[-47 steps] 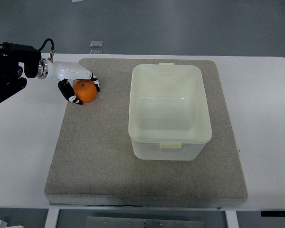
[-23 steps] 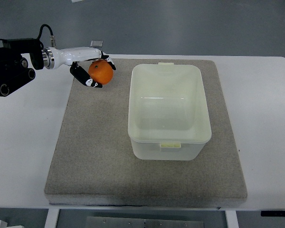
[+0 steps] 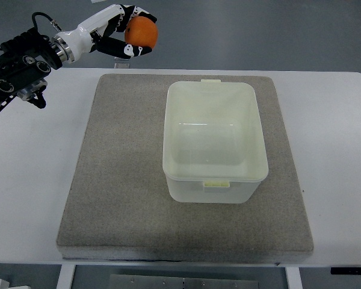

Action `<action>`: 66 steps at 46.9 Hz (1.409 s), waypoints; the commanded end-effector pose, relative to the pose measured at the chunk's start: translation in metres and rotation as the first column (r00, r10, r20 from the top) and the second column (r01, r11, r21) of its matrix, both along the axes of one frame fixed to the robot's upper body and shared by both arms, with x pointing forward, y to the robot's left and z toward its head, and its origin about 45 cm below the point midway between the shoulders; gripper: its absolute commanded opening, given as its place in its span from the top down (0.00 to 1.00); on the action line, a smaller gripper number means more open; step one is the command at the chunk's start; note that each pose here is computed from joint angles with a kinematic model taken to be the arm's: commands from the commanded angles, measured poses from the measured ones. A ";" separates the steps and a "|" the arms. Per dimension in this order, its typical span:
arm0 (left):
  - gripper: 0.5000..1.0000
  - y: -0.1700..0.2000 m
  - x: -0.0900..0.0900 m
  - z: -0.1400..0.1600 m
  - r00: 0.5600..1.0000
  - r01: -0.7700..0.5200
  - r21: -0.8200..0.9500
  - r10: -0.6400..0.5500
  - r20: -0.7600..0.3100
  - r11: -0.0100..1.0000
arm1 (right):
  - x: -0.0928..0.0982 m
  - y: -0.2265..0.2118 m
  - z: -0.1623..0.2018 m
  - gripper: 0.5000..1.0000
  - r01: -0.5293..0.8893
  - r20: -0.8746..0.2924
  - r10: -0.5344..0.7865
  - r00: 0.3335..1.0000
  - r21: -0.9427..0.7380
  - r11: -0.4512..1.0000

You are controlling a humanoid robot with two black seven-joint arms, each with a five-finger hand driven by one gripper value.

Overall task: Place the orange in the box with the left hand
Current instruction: 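Carry the orange over the white box and lower it inside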

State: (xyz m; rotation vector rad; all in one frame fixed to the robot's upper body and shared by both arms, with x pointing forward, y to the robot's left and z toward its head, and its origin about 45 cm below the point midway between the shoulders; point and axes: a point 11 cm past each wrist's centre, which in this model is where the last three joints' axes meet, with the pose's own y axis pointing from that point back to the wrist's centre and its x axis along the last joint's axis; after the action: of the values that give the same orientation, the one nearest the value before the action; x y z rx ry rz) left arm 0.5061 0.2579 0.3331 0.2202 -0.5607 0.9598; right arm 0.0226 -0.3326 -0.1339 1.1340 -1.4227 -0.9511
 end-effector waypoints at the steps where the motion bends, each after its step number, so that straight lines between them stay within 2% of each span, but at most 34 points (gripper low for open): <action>1: 1.00 -0.003 0.002 0.008 1.000 -0.010 -0.066 0.011 0.007 0.998 | 0.000 0.000 0.000 0.11 0.000 0.000 0.000 1.000 0.000 1.000; 8: 1.00 -0.010 0.001 0.007 1.000 0.007 -0.113 -0.007 -0.003 0.994 | 0.000 0.000 0.000 0.11 0.000 0.000 0.000 1.000 0.000 1.000; 15: 1.00 -0.038 -0.008 -0.002 0.992 0.107 -0.135 -0.115 -0.050 0.985 | 0.000 0.000 0.000 0.11 0.000 0.000 0.000 1.000 0.000 1.000; 29: 1.00 -0.081 -0.023 0.006 0.964 0.245 -0.173 -0.259 -0.060 0.954 | 0.000 0.000 0.000 0.11 0.000 0.000 0.000 1.000 0.000 1.000; 35: 1.00 -0.101 -0.038 0.004 0.934 0.332 -0.168 -0.348 -0.078 0.928 | 0.000 0.000 0.000 0.11 0.000 0.000 0.000 1.000 0.000 1.000; 42: 1.00 -0.117 -0.056 0.000 0.888 0.444 -0.082 -0.450 -0.090 0.892 | 0.000 0.000 0.000 0.11 0.000 0.000 0.000 1.000 0.000 1.000; 53: 1.00 -0.120 -0.066 -0.009 0.847 0.516 -0.013 -0.513 -0.137 0.856 | 0.000 0.000 0.000 0.11 0.000 0.000 0.000 1.000 0.000 1.000; 59: 1.00 -0.109 -0.067 -0.010 0.833 0.536 0.010 -0.526 -0.173 0.844 | 0.000 0.000 0.000 0.11 0.000 0.000 0.000 1.000 0.000 1.000; 66: 1.00 -0.103 -0.073 -0.012 0.795 0.579 0.017 -0.561 -0.230 0.815 | 0.000 0.000 0.000 0.11 0.000 0.000 0.000 1.000 0.000 1.000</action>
State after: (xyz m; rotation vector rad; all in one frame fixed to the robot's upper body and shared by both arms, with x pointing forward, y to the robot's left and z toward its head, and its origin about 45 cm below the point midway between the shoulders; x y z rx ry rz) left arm 0.4350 0.1533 0.3206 0.1966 -0.4332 0.3374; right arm 0.0227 -0.3326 -0.1339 1.1341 -1.4228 -0.9510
